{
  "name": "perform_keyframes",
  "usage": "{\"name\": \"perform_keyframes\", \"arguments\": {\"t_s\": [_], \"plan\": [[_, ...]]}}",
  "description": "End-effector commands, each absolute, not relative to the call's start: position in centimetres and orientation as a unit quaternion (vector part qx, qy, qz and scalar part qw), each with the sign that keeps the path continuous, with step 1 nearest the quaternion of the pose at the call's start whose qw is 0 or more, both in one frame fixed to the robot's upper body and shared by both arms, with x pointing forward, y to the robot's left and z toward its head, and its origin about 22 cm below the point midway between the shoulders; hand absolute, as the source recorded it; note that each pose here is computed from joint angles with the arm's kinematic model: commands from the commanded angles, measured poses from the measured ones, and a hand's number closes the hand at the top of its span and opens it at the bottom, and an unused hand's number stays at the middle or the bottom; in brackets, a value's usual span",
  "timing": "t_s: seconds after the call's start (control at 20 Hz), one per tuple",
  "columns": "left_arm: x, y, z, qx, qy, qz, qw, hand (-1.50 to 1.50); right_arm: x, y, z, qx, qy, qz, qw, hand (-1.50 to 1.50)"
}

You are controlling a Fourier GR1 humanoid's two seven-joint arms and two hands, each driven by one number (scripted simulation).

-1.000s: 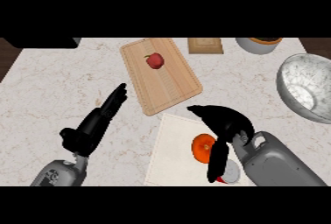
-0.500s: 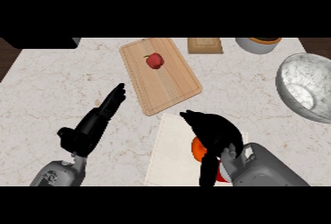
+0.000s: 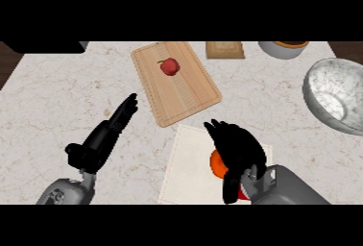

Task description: Pick the squash from the placemat and place it in the bowl

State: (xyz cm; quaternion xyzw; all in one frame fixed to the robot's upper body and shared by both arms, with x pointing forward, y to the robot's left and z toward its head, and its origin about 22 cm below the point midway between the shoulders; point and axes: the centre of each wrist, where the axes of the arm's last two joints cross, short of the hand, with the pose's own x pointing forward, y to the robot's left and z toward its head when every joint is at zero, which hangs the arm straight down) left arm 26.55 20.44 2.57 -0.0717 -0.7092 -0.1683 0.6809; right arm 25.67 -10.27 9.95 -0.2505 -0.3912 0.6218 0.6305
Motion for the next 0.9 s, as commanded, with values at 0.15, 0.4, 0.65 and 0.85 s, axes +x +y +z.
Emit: {"name": "perform_keyframes", "arguments": {"t_s": [0.15, 0.4, 0.65, 0.85], "plan": [[26.7, 21.7, 3.4, -0.072, -0.699, -0.173, 0.69, 0.0, 26.2, -11.2, 6.0, -0.301, -0.358, 0.606, 0.644, -1.5], [26.0, 21.4, 1.7, -0.068, -0.706, -0.165, 0.686, 0.0, 25.3, -10.2, 4.8, -0.286, -0.333, 0.609, 0.66, -1.5], [27.2, 21.0, 3.9, -0.077, -0.711, -0.171, 0.678, 0.0, 26.4, -13.1, 3.9, -0.283, -0.335, 0.612, 0.658, -1.5], [26.4, 20.8, 5.0, -0.07, -0.707, -0.168, 0.683, 0.0, 26.9, -11.7, 3.0, -0.277, -0.344, 0.605, 0.663, -1.5]]}}
